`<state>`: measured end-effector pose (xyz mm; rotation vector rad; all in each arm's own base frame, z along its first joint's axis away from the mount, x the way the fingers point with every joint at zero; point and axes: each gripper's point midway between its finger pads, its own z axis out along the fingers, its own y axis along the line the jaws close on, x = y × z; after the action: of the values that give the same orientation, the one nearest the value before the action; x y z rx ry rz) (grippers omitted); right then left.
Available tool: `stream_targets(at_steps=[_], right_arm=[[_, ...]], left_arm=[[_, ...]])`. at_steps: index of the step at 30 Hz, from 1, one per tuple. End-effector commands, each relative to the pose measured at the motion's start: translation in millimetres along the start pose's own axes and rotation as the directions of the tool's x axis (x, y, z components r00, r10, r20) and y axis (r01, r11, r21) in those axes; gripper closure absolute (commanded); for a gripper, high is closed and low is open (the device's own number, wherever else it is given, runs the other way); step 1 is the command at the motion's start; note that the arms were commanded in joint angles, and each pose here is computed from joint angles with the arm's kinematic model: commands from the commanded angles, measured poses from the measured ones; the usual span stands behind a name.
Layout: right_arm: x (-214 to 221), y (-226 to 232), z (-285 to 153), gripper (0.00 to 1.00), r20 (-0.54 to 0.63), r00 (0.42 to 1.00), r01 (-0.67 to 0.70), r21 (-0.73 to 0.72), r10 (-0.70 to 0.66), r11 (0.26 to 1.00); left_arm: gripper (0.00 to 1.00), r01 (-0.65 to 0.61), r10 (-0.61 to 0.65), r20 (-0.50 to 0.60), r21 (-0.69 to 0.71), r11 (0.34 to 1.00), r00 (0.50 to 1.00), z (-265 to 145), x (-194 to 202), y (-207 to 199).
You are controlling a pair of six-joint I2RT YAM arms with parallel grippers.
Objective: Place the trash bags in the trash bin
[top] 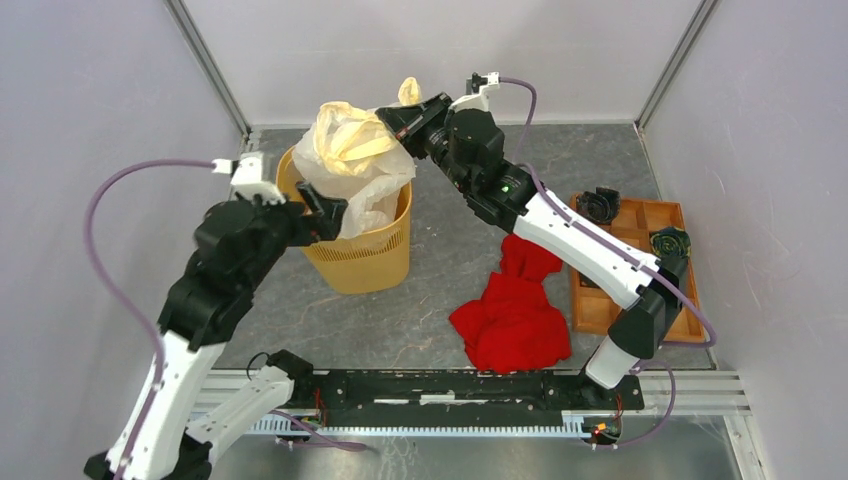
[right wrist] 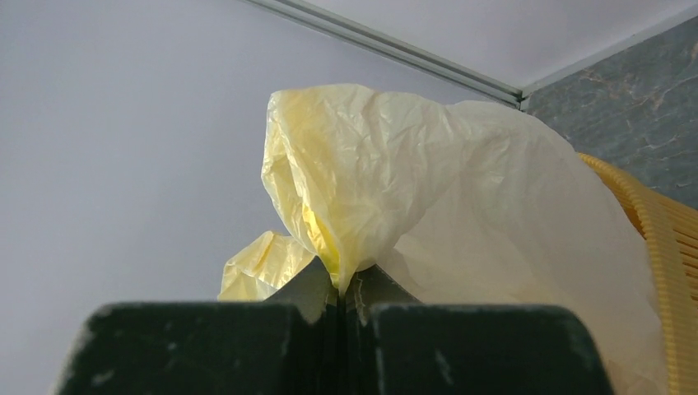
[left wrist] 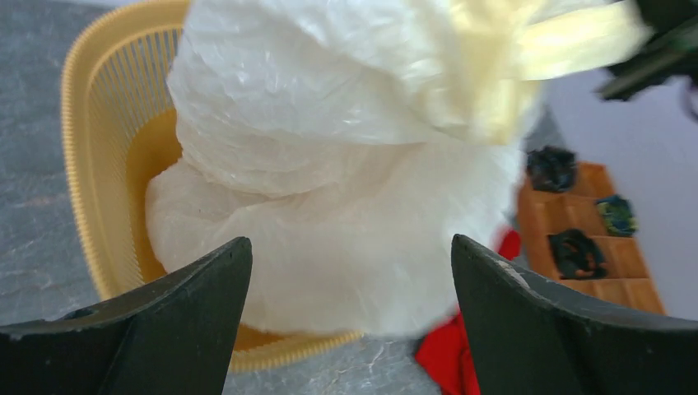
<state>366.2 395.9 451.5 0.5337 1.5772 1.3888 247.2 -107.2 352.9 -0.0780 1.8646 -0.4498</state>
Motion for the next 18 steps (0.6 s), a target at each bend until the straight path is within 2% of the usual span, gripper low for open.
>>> stream_targets(at_steps=[1, 4, 9, 13, 14, 18], right_arm=[[9, 36, -12, 1.0, -0.061, 0.998, 0.019, -0.119, -0.027, 0.993], [29, 31, -13, 0.99, -0.11, 0.993, 0.03, -0.116, -0.043, 0.993], [39, 4, -16, 1.0, -0.107, 0.993, 0.049, -0.063, -0.056, 0.997], [43, 6, -21, 1.0, -0.122, 0.992, 0.007, -0.089, -0.018, 0.996], [45, 7, -22, 1.0, -0.127, 0.992, 0.002, -0.095, -0.014, 0.995], [49, 6, -23, 1.0, -0.141, 0.99, -0.01, -0.094, -0.003, 0.996]], left_arm=[[0.04, -0.023, 0.018, 0.045, 0.102, 0.995, 0.999, -31, -13, -14], [0.03, -0.012, 0.007, 0.091, 0.054, 0.998, 0.996, -40, -24, -4], [0.0, 0.069, -0.066, 0.203, -0.004, 0.998, 0.977, -55, -65, -1], [0.04, 0.151, -0.144, 0.186, -0.023, 0.988, 0.972, -36, -72, -6], [0.06, 0.168, -0.161, 0.183, -0.023, 0.986, 0.97, -31, -71, -8], [0.24, 0.176, -0.176, 0.172, 0.011, 0.984, 0.969, -13, -61, -13]])
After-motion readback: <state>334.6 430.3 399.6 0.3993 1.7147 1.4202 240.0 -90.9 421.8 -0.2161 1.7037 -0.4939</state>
